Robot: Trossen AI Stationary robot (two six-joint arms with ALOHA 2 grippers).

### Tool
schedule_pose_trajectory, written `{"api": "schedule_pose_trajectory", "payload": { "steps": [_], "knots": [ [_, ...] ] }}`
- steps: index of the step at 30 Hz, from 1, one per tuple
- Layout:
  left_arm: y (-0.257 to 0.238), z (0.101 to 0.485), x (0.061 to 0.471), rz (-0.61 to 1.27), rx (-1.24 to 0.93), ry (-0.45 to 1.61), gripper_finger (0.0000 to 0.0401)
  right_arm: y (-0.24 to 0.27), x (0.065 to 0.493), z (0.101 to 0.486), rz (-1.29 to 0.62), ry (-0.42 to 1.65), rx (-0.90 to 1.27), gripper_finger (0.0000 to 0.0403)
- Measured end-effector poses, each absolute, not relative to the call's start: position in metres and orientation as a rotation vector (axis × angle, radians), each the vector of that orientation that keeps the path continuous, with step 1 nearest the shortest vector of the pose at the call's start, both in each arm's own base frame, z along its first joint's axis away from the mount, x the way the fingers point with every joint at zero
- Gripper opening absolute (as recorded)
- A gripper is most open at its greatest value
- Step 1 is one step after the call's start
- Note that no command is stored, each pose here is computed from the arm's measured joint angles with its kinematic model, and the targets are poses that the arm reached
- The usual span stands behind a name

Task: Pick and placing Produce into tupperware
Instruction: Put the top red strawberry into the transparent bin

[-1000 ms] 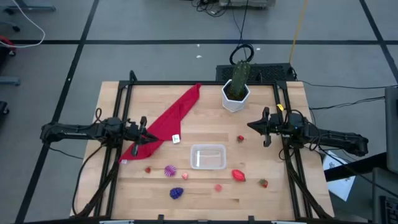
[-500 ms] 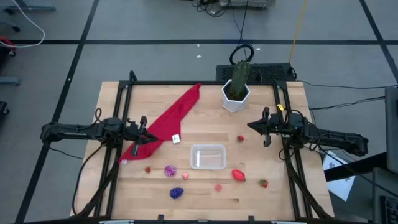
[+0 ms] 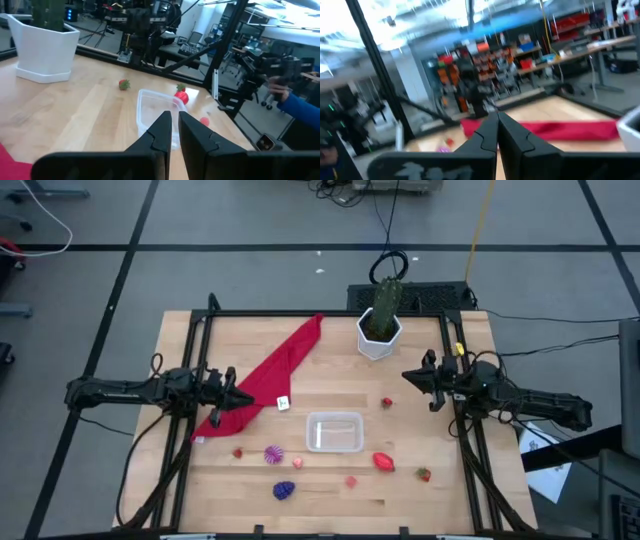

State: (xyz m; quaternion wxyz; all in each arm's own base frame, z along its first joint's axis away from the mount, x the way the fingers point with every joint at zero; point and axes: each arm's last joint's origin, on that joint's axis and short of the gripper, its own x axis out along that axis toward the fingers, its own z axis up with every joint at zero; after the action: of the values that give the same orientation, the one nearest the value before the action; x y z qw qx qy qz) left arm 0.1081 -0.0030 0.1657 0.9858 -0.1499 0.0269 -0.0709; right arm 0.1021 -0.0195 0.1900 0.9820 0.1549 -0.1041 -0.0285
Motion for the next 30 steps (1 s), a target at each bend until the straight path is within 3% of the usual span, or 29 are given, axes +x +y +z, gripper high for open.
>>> {"api": "schedule_pose_trajectory", "payload": {
  "steps": [13,16,23,26,30],
  "knots": [
    [-0.003,0.171,0.108,-0.139,-0.296,-0.001,0.0037,-0.018,0.099,0.202,-0.015,-0.337,0.364,0.0],
    [-0.002,0.183,0.107,-0.121,-0.291,-0.039,0.0037,-0.016,0.097,0.209,0.066,-0.396,0.373,0.0],
    [-0.004,0.263,0.086,-0.131,-0.206,-0.011,0.0037,-0.003,0.076,0.248,0.435,-0.624,0.194,0.0],
    [-0.004,0.302,0.068,-0.11,-0.189,0.013,0.0037,0.003,0.059,0.289,0.492,-0.742,0.033,0.0],
    [-0.004,0.346,0.051,-0.085,-0.159,0.014,0.0037,0.007,0.042,0.337,0.476,-0.674,-0.03,0.0]
  ]
}}
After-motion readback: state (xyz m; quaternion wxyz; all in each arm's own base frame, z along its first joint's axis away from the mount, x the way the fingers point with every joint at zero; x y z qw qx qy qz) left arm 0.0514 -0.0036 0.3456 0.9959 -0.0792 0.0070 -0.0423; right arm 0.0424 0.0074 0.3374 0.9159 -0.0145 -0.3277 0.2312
